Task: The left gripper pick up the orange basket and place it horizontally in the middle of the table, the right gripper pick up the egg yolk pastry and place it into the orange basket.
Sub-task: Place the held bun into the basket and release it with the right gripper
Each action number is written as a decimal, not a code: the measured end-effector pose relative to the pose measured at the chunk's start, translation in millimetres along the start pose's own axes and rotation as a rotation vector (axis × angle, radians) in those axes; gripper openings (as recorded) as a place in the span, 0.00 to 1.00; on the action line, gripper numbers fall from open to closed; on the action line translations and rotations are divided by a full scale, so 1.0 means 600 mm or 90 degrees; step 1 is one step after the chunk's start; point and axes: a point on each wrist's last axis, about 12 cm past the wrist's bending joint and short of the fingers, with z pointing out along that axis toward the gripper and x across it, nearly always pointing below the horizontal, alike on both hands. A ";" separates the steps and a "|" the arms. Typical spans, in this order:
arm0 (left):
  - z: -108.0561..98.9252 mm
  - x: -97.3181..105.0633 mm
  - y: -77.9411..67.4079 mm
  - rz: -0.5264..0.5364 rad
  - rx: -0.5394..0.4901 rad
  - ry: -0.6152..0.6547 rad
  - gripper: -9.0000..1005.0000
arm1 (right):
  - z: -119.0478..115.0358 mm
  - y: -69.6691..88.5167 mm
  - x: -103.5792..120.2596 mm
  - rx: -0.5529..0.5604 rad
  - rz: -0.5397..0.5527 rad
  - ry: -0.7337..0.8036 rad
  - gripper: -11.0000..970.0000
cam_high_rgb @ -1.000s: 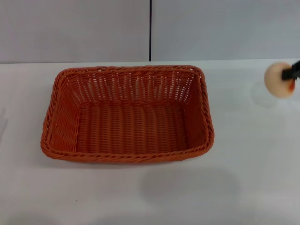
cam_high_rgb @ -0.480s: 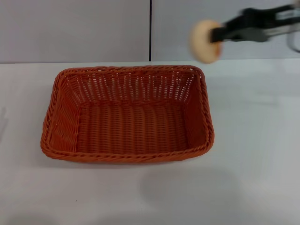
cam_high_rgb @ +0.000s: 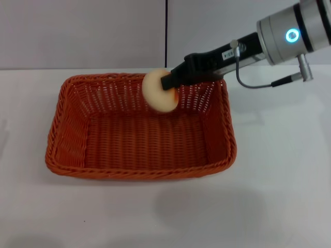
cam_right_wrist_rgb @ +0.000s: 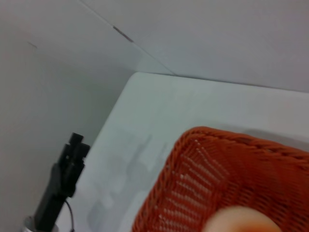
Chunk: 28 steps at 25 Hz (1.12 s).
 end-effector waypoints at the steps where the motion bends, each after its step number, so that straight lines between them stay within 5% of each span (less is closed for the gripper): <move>1: 0.000 0.000 -0.001 0.000 0.000 -0.001 0.65 | 0.000 0.000 0.000 0.000 0.000 0.000 0.12; 7: 0.000 0.000 -0.009 0.029 0.008 -0.013 0.65 | -0.011 -0.011 0.011 -0.054 -0.019 -0.061 0.18; 16: -0.003 0.004 -0.017 0.029 -0.005 -0.021 0.65 | -0.056 -0.027 0.039 -0.116 -0.159 -0.210 0.53; 20: -0.010 0.001 -0.022 0.018 -0.016 -0.046 0.65 | -0.099 -0.068 0.078 -0.069 -0.255 -0.327 0.57; 28: -0.013 -0.002 -0.055 0.091 -0.043 -0.108 0.65 | -0.125 -0.141 0.143 0.051 -0.304 -0.459 0.57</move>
